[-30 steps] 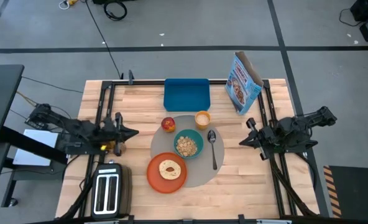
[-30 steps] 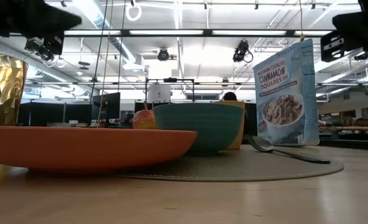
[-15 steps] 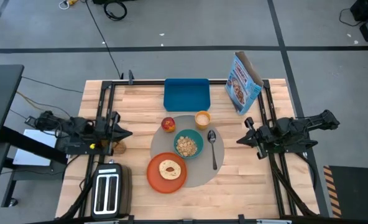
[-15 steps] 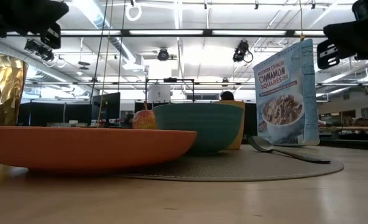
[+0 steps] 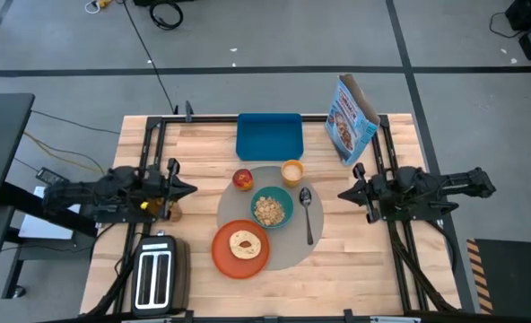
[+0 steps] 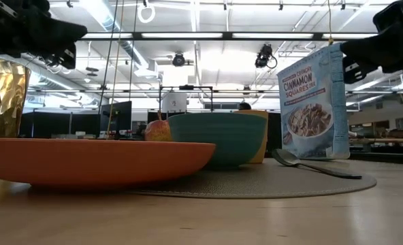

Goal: Arrange a breakfast setting
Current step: Return to Home Position

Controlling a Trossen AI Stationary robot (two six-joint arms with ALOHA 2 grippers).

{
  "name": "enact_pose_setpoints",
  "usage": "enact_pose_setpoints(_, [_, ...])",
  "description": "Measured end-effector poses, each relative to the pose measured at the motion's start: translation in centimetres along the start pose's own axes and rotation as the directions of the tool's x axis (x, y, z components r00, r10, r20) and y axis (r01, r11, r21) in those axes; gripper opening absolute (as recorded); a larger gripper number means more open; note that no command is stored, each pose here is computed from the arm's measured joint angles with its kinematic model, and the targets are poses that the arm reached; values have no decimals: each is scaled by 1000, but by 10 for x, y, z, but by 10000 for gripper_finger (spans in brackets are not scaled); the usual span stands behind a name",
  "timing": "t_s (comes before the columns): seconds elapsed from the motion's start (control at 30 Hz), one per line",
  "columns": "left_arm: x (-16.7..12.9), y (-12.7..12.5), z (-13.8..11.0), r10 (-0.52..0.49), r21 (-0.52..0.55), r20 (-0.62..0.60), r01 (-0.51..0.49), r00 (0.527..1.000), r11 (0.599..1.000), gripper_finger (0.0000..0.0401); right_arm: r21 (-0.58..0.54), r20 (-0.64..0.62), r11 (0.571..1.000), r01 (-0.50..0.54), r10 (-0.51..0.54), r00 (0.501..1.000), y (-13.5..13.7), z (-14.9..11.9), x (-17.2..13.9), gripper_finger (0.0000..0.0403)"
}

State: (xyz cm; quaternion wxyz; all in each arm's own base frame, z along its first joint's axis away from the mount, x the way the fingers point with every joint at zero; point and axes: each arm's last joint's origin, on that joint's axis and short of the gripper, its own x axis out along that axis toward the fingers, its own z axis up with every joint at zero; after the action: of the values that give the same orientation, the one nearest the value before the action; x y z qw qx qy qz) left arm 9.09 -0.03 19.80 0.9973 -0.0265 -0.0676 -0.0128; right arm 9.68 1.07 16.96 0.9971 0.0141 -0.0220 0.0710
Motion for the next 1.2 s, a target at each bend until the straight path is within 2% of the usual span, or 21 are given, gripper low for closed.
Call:
enact_pose_setpoints(0.1, [0, 2, -3, 20, 15, -34, -20, 999, 1000, 9, 7, -22, 1000, -16, 16, 1000, 0, -2, 0, 7])
enact_pose_setpoints(0.33, [0, 4, -5, 35, 76, -52, -31, 998, 997, 9, -34, -41, 992, 118, -120, 992, -5, -4, 2, 12])
enact_pose_setpoints(0.47, [0, 5, -6, 37, 95, -61, -31, 997, 995, 9, -65, -47, 991, 120, -123, 991, -5, -4, 2, 17])
enact_pose_setpoints(0.63, [0, 5, -6, 40, 93, -62, -34, 997, 995, 9, -52, -47, 991, 121, -123, 991, -5, -4, 2, 19])
enact_pose_setpoints(0.73, [1, 6, -10, 80, 72, -25, -78, 996, 994, 9, -52, -47, 991, 121, -123, 991, -5, -4, 2, 19])
enact_pose_setpoints(0.8, [3, 7, -21, 127, 96, -8, -125, 992, 987, 9, -52, -47, 991, 121, -123, 991, -5, -4, 2, 19])
enact_pose_setpoints(0.87, [3, 8, -19, 172, 110, 16, -173, 985, 979, 9, -52, -47, 991, 120, -123, 991, -5, -4, 2, 19])
enact_pose_setpoints(1.07, [2, 4, -9, 136, 153, 114, -153, 984, 976, 9, -52, -47, 991, 121, -123, 991, -5, -4, 2, 20])
enact_pose_setpoints(1.2, [3, 4, -17, 132, 194, 35, -136, 991, 971, 9, -52, -47, 991, 120, -123, 991, -5, -4, 2, 20])
